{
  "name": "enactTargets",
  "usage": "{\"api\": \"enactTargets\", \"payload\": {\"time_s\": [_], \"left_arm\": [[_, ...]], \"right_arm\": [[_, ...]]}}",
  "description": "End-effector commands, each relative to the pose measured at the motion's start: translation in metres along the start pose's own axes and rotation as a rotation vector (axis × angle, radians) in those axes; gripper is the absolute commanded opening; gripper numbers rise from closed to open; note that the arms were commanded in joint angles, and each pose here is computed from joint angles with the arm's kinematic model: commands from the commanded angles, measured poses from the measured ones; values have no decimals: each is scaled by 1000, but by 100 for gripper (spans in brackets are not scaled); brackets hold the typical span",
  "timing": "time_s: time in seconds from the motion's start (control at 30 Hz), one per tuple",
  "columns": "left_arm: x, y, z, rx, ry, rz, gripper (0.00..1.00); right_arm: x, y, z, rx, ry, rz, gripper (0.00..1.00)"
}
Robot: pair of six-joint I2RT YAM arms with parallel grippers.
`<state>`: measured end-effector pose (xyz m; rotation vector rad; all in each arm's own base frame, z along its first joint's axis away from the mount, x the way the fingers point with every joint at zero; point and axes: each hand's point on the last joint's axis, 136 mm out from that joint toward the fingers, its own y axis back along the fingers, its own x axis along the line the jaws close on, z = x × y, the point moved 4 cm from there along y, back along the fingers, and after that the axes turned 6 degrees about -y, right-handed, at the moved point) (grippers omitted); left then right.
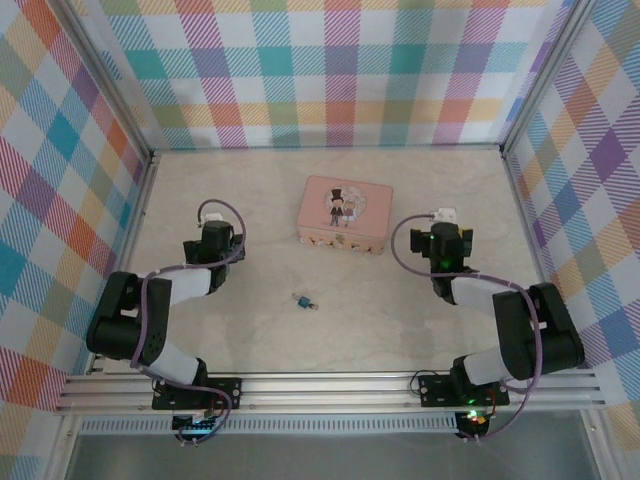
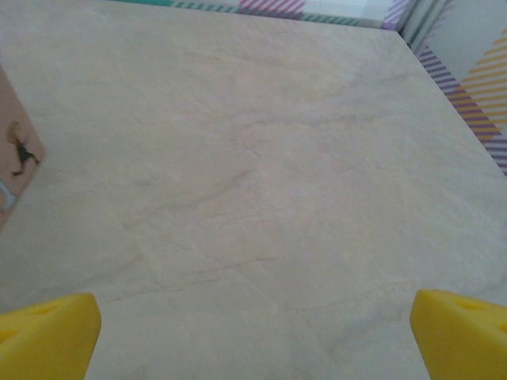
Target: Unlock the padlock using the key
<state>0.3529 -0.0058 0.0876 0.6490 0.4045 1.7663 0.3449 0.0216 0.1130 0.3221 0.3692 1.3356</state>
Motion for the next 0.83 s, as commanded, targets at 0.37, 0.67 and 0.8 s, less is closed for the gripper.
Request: {"api": "enactTargets", "payload": {"time_s": [0.37,0.67,0.8], "left_arm": [[2,3,10,-255,79,-111,100],[2,2,10,-252,79,-112,100],[2,3,11,-254,78,-114,100]], "right_arm": [[-13,-16,3,-117,-148,154,100],[-11,-18,1,-80,-150,181,100],[-11,-17,1,-85,-151,182,100]]}}
